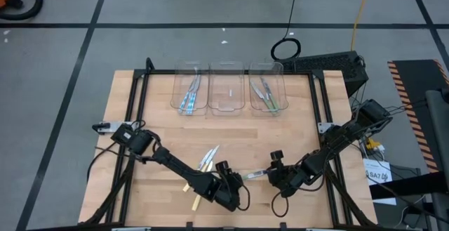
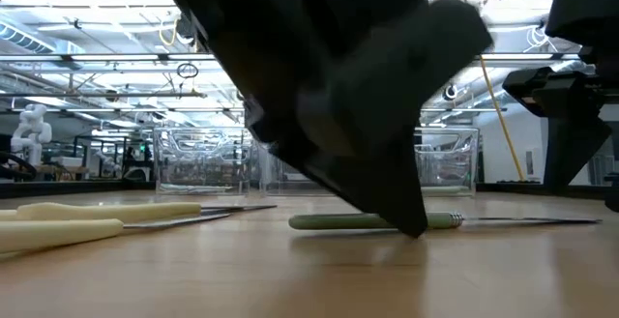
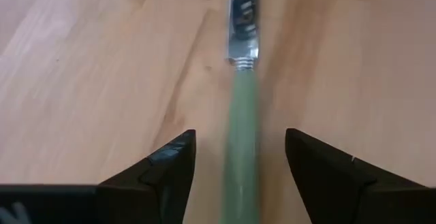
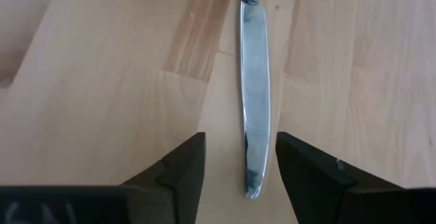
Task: Sort silverware by color (type)
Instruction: Put the green knife into the right transparent bin
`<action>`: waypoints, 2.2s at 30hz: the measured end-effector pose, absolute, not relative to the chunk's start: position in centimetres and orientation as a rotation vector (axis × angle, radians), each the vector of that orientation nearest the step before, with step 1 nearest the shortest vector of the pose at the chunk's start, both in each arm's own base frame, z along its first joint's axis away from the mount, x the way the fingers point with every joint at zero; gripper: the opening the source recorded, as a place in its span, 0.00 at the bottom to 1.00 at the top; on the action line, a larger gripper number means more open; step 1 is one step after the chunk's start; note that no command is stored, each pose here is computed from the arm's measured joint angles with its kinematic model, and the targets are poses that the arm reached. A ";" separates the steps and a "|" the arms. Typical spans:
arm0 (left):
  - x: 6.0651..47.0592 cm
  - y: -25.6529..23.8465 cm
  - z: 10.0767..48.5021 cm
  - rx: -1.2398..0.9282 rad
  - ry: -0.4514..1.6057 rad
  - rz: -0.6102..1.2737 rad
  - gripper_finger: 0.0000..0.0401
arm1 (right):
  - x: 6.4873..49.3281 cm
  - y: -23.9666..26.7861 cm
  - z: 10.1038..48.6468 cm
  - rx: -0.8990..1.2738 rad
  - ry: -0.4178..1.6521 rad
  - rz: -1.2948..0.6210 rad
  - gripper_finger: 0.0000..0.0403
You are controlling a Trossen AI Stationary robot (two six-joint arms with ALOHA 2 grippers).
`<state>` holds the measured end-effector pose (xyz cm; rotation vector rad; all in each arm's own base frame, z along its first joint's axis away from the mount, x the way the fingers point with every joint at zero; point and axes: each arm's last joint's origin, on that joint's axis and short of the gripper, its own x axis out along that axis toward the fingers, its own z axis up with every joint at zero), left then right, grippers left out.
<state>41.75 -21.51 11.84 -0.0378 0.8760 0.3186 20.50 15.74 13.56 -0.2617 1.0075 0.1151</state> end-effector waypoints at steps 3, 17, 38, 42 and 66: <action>42.0 -21.2 11.5 -0.043 0.881 0.327 0.55 | 20.5 15.8 13.6 -0.271 1.006 0.123 0.43; 42.7 -20.7 9.8 0.000 0.899 0.303 0.10 | 20.2 15.6 13.4 -0.291 1.041 0.118 0.43; 43.1 -21.7 11.7 0.071 0.932 0.284 0.07 | 20.1 17.9 16.6 -0.310 1.090 0.121 0.43; 43.2 -22.1 12.9 0.089 0.963 0.282 0.07 | 20.0 17.9 16.6 -0.315 1.090 0.121 0.43; 42.7 -22.8 13.7 0.077 0.970 0.309 0.08 | 20.7 17.6 16.3 -0.393 0.887 -0.012 0.43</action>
